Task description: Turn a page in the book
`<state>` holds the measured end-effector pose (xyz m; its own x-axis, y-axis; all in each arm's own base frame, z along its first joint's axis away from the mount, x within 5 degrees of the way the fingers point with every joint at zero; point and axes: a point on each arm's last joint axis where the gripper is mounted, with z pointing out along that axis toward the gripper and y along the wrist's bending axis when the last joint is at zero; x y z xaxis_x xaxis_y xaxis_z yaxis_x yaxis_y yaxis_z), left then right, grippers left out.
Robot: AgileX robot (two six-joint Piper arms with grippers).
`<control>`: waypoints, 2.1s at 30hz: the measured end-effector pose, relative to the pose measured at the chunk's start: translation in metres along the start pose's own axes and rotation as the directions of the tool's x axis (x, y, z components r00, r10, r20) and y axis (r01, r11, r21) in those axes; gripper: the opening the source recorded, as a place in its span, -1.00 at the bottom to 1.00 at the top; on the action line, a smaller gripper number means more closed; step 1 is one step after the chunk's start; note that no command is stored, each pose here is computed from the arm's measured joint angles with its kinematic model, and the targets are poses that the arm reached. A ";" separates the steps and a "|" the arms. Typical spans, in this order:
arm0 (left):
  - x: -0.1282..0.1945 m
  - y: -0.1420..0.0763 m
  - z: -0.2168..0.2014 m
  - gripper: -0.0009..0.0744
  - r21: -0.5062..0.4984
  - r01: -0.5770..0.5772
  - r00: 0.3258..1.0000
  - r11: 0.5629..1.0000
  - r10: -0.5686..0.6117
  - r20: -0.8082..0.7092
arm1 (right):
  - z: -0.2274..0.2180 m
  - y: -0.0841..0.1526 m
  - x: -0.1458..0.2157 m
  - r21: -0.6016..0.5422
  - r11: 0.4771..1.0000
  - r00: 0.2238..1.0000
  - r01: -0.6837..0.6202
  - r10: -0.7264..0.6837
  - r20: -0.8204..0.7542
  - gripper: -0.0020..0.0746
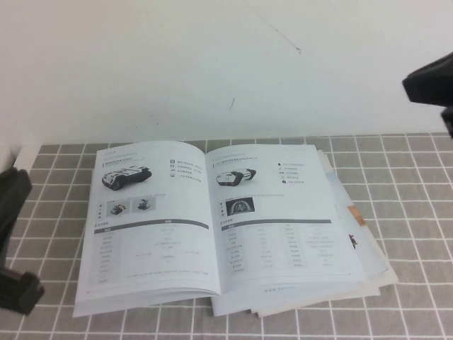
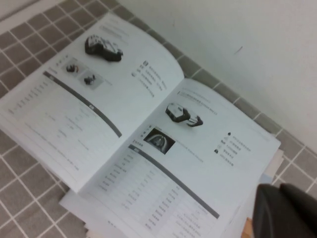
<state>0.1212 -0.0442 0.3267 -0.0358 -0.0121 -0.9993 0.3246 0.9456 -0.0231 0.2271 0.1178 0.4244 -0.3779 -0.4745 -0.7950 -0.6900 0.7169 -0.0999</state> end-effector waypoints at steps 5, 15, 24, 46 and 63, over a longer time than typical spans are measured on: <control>0.019 -0.007 -0.029 -0.99 0.113 0.102 0.993 0.988 -0.108 0.051 | -0.042 0.020 0.034 0.045 0.999 0.996 0.008 -0.012 0.090 -0.95; 0.068 -0.042 -0.014 -0.99 0.461 0.130 0.964 0.878 -0.003 -0.265 | -0.086 0.060 0.145 0.161 0.987 0.952 -0.022 -0.029 0.306 -0.95; 0.074 -0.041 0.001 -0.99 0.616 0.024 0.671 0.788 0.444 -0.594 | -0.064 0.074 0.208 0.153 0.988 0.967 -0.031 -0.008 0.253 -0.95; -0.005 -0.018 -0.061 -0.99 0.326 -0.217 0.886 0.920 0.327 -0.330 | -0.045 0.077 0.233 0.125 0.992 0.991 -0.018 0.001 0.134 -0.95; -0.003 -0.019 -0.064 -0.99 0.345 -0.209 0.878 0.915 0.331 -0.345 | -0.045 0.077 0.233 0.123 0.992 0.991 -0.019 0.002 0.133 -0.95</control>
<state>0.0551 -0.0413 0.3321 -0.2507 0.4144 -0.8749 0.6303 0.7558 0.1774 0.0582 0.0394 0.2585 -0.2940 -0.4005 -0.8678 -0.6018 0.7829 -0.1575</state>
